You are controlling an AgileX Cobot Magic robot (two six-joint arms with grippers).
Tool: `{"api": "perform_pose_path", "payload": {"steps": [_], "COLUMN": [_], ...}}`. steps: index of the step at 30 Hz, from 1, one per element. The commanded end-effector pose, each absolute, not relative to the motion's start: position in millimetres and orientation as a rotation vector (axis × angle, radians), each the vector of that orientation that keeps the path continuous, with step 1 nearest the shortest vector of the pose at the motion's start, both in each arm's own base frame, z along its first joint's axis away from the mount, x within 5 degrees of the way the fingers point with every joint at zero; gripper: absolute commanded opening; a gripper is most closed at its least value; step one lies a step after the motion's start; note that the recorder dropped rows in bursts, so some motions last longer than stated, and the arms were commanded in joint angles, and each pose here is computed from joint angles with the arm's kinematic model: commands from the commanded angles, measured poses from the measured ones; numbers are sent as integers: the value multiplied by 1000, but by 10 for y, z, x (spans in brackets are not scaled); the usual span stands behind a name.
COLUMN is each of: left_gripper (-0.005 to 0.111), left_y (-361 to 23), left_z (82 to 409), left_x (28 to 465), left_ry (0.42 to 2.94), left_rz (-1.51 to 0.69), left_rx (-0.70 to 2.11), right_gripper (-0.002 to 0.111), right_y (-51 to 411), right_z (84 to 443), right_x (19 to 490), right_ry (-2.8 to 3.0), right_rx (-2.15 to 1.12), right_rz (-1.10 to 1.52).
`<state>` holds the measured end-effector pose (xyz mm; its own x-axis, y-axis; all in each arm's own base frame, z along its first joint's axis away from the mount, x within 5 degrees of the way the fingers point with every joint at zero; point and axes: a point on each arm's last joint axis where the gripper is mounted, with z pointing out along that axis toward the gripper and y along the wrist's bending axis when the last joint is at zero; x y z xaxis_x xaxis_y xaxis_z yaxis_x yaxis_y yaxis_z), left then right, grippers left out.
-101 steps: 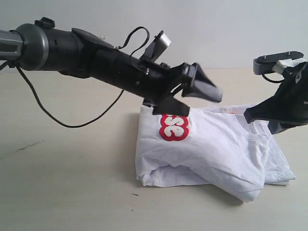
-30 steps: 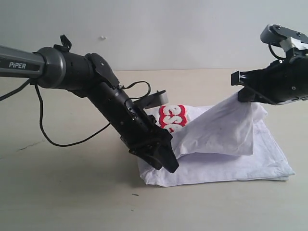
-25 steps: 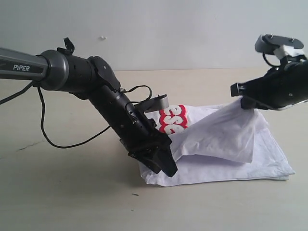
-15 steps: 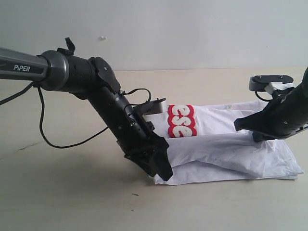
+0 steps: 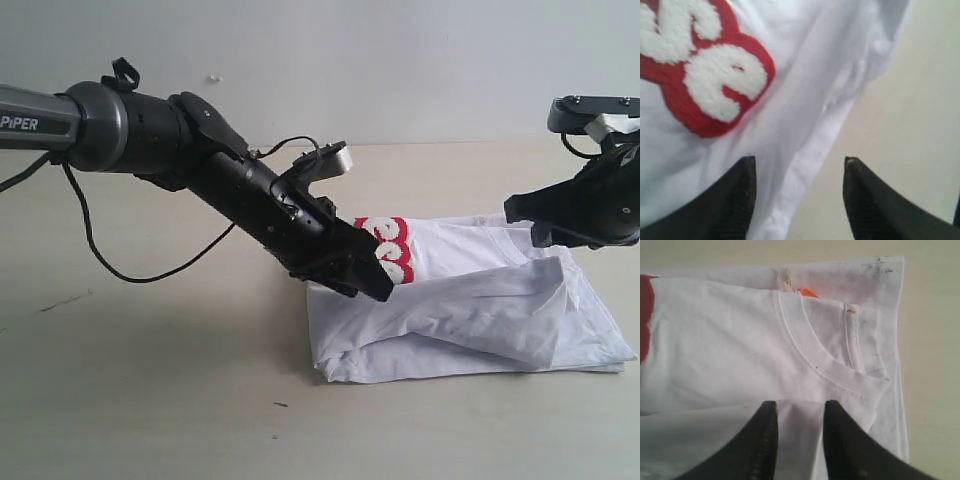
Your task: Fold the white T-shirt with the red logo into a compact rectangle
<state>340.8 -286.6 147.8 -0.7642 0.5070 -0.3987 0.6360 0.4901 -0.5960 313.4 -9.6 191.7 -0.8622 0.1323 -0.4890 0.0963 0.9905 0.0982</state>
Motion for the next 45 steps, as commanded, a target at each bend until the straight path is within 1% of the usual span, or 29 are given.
{"api": "perform_pose_path", "payload": {"steps": [1, 2, 5, 8, 10, 13, 16, 21, 24, 28, 31, 35, 40, 45], "left_gripper": [52, 52, 52, 52, 52, 52, 52, 52, 52, 52, 52, 52, 52, 52], "left_y": [-2933, -2933, -2929, -2918, -2901, -2887, -2887, -2887, -2888, -2887, -2889, -2889, -2890, -2890], "left_z": [1299, 1233, 1135, 1091, 1077, 1067, 1068, 1068, 1069, 1072, 1072, 1072, 1072, 1072], "left_x": [3448, 3444, 3414, 3385, 3380, 3370, 3366, 3364, 3365, 3354, 3358, 3358, 3360, 3360], "left_ry": [2575, 2593, 2628, 2648, 2652, 2656, 2658, 2659, 2659, 2663, 2661, 2661, 2660, 2660], "left_rz": [-1115, -1117, -1135, -1139, -1109, -1091, -1094, -1096, -1098, -1109, -1107, -1107, -1108, -1108], "left_rx": [913, 916, 946, 990, 1028, 1062, 1065, 1067, 1064, 1073, 1068, 1068, 1063, 1063], "right_gripper": [5, 0, 0, 0, 3, 14, 27, 47, 53, 54, 54, 54, 54, 54], "right_y": [-112, -118, -134, -160, -211, -331, -458, -468, -466, -544, -534, -534, -545, -533], "right_z": [1810, 1738, 1647, 1628, 1614, 1584, 1590, 1568, 1511, 1456, 1445, 1423, 1295, 1203], "right_x": [3191, 3212, 3235, 3211, 3155, 3081, 3038, 2979, 2960, 2930, 2925, 2918, 2868, 2898], "right_ry": [2630, 2643, 2660, 2686, 2741, 2807, 2815, 2769, 2704, 2576, 2533, 2473, 2422, 2382], "right_rx": [157, 148, 173, 240, 287, 383, 492, 634, 709, 910, 952, 1035, 1181, 1253], "right_rz": [87, 77, 69, 41, 25, 36, 86, 327, 391, 427, 489, 510, 506, 558]}}
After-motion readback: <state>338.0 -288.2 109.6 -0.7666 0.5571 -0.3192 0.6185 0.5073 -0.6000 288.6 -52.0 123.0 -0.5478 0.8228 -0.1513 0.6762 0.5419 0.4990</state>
